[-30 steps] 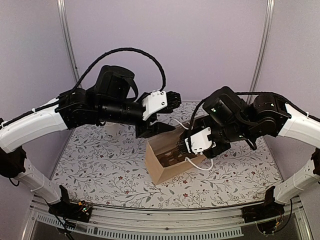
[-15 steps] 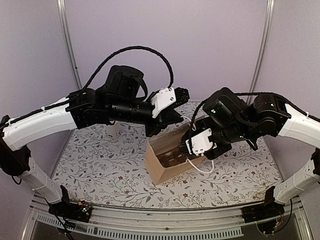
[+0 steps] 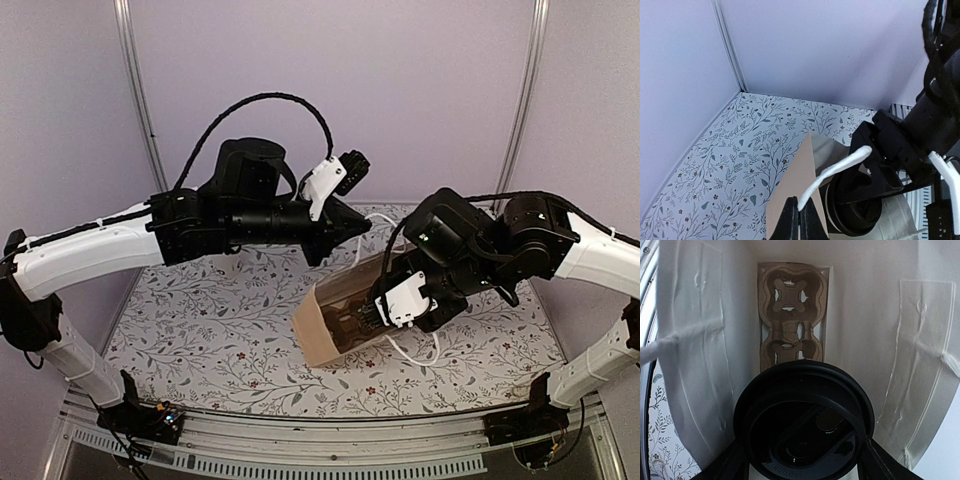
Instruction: Pack the takeout coffee
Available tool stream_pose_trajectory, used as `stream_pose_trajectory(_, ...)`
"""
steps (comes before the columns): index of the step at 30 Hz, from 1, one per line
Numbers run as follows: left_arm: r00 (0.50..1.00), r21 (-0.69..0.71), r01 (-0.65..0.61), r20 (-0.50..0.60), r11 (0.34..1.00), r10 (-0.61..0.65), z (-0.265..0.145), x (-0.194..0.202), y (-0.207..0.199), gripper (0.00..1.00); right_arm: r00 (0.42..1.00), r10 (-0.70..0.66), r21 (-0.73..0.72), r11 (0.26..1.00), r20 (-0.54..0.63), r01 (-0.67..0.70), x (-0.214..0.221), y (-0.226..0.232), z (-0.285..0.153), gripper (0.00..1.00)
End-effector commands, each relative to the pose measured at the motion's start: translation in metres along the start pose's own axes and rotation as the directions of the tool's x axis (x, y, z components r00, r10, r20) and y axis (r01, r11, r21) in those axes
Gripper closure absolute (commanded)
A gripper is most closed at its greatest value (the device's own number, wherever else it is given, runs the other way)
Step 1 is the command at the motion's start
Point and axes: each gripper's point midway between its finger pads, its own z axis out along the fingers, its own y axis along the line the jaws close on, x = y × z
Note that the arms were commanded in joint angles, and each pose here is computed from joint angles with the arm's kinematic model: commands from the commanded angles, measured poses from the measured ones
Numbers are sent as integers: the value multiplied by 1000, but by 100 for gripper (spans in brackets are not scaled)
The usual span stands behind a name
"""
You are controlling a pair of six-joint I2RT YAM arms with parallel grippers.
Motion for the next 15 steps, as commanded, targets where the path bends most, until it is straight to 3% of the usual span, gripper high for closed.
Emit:
stream_pose_trajectory(1,994,41,74,73,996,-77,-6,-13,-2,100,999,-9,-3,1000,40,9,-6,4,-2,66)
stream_pose_trajectory(12,992,117,90,73,989,-99,-9,-7,-12,100,999,-7,2,1000,31,7,-10,3,10,66)
stream_pose_trajectory(13,992,126,90,71,988,-100,-10,-6,-14,95,1000,-9,-2,1000,22,9,-8,5,13,66)
stream_pose_trajectory(15,994,146,82,66,986,-92,-13,-5,-16,76,1000,-17,-3,1000,3,17,-5,9,19,66)
